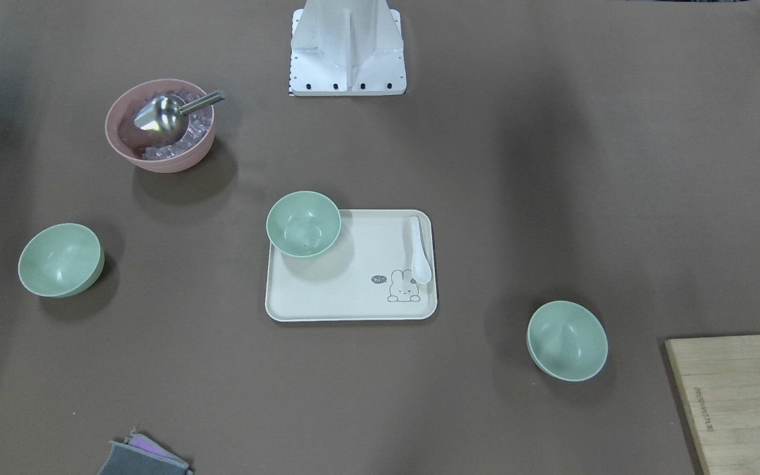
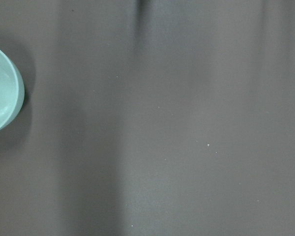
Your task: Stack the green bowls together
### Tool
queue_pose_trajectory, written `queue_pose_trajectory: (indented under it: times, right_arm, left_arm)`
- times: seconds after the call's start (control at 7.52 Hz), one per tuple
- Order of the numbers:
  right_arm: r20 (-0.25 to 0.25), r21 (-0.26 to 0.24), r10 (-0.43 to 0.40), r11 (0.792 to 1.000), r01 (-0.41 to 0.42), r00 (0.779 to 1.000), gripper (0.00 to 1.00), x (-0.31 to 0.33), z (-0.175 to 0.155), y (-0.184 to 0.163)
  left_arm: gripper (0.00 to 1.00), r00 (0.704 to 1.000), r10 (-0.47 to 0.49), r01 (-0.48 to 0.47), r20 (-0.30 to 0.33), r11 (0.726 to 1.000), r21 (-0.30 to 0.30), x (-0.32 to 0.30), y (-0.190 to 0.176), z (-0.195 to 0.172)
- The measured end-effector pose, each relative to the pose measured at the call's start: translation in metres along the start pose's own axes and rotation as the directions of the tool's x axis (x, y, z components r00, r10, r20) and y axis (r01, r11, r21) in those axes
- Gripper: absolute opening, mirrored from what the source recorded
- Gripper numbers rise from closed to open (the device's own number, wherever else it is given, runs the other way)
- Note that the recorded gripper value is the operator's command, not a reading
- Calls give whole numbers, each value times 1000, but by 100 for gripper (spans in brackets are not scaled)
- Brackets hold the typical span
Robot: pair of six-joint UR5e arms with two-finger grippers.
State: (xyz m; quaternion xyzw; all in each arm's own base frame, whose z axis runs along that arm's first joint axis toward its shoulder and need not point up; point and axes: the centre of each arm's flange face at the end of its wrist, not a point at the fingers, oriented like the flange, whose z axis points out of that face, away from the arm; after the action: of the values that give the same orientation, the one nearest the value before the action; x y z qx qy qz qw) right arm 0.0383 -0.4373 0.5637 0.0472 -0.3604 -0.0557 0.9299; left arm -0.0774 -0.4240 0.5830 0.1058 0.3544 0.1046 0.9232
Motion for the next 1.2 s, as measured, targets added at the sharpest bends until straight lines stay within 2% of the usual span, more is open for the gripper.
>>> queue_pose_trajectory:
  times: [0.13,0.4,0.67,0.8,0.93,1.2]
  right_arm:
    - [-2,32,-24,999,24,1000,100,-9,-11,-10]
    - [-3,60,-46,997,46,999,100,-18,-21,-22]
    - [-5,93,-77,993,77,997,100,-14,-16,-29]
    - [-6,113,-95,989,95,995,100,-5,-7,-32]
    - [-8,133,-111,985,111,994,100,4,3,-34]
    - [-4,154,-106,982,105,994,100,11,11,-40]
  left_arm:
    - [98,999,47,-48,11,997,52,4,-6,-5]
    - [98,990,138,-143,40,978,152,14,-23,-19]
    - [98,976,204,-215,71,946,243,19,-75,-36]
    - [98,982,178,-187,61,944,271,26,-106,-39]
    - [98,992,122,-124,24,951,282,46,-140,-36]
    - [98,998,50,-37,-44,967,254,85,-210,-9]
